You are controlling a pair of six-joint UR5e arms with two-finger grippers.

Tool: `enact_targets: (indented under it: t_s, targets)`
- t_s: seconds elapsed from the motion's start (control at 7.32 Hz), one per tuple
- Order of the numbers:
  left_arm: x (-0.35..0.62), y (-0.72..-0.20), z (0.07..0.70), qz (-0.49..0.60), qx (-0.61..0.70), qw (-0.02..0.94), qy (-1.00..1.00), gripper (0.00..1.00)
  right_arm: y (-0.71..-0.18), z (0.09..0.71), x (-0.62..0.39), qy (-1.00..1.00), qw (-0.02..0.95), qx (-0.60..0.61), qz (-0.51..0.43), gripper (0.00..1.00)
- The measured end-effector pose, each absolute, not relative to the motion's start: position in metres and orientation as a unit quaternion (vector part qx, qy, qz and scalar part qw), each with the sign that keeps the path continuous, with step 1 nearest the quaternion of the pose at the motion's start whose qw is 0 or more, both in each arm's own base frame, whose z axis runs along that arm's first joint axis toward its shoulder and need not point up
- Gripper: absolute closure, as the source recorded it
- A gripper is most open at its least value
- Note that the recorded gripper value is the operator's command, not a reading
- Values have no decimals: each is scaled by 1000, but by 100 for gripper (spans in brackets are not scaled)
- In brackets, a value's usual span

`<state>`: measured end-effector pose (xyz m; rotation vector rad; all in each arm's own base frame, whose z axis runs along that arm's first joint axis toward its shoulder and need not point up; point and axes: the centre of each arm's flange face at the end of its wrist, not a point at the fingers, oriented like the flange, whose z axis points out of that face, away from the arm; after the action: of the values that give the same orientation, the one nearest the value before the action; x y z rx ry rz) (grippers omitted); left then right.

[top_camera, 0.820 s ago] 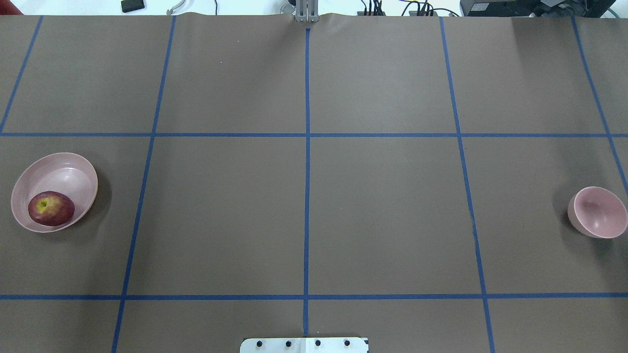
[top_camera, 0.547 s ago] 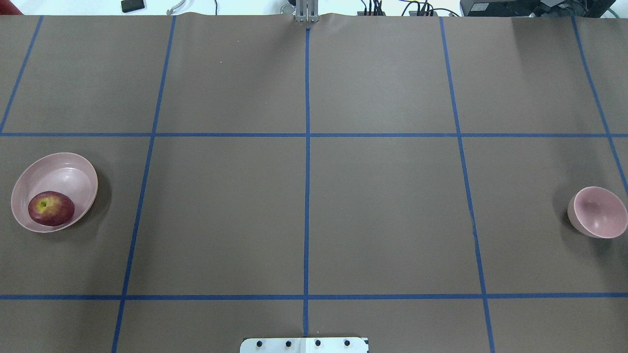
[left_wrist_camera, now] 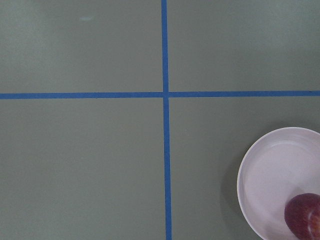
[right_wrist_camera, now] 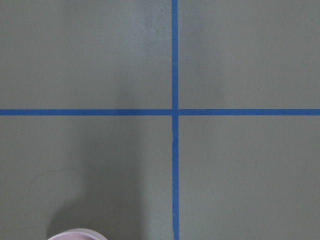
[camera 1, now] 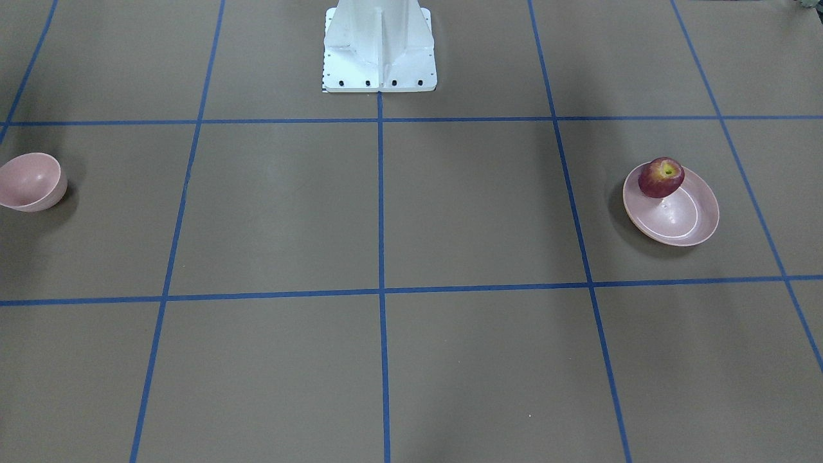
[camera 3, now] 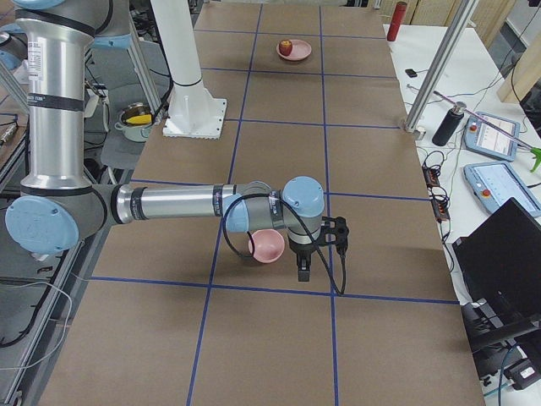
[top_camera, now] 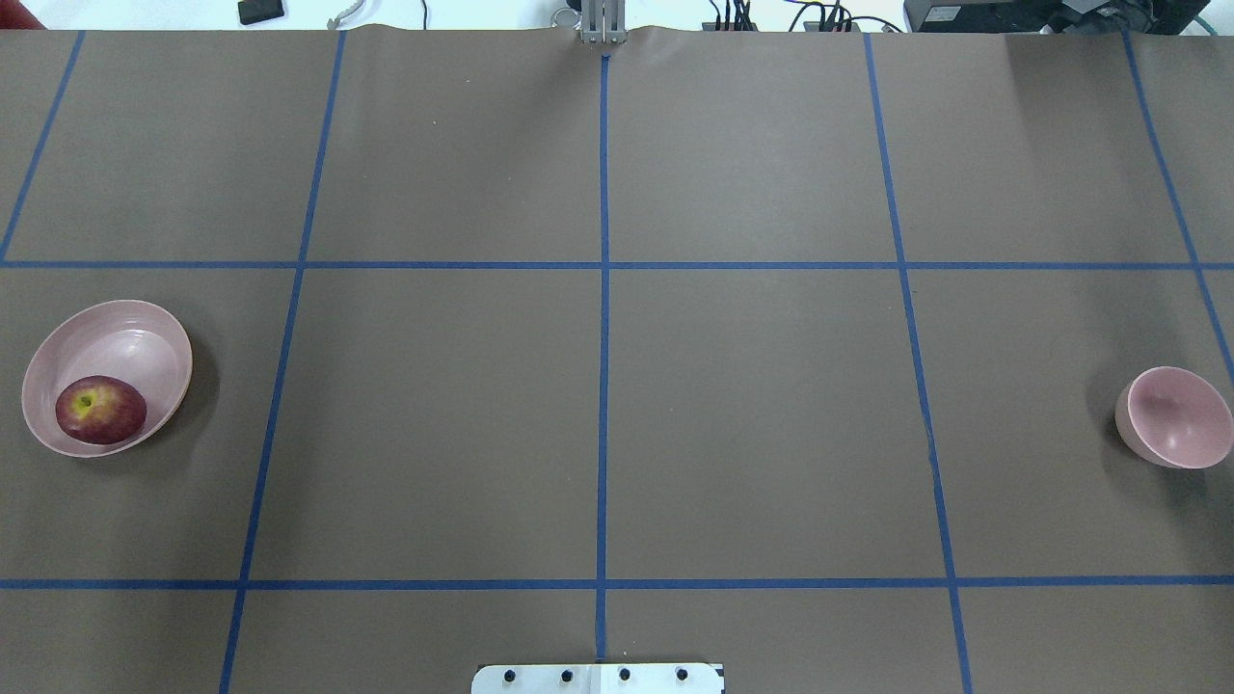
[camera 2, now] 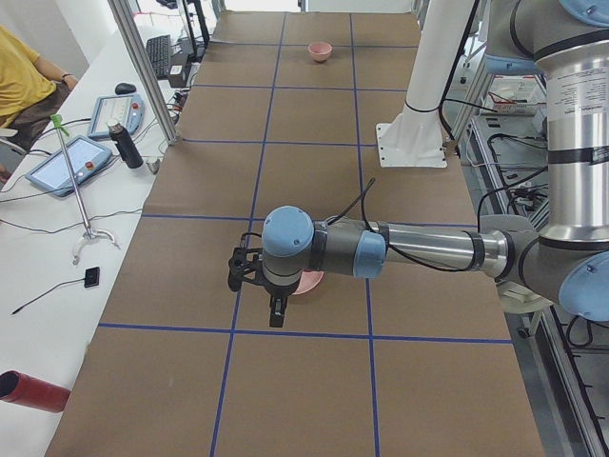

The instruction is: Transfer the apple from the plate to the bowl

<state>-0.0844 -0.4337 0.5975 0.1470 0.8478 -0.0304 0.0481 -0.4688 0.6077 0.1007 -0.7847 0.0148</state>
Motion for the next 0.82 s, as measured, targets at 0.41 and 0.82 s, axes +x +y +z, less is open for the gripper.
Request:
enact_targets:
  t_s: [0.41,0.82]
  targets:
    - [-83,-426,599,-4,92,905,415,2,-445,617,2,-404,913,60,12,0]
    - [-82,-427,598,4,109,904,414,2,-390,643,-27,-419,905,65,15,1]
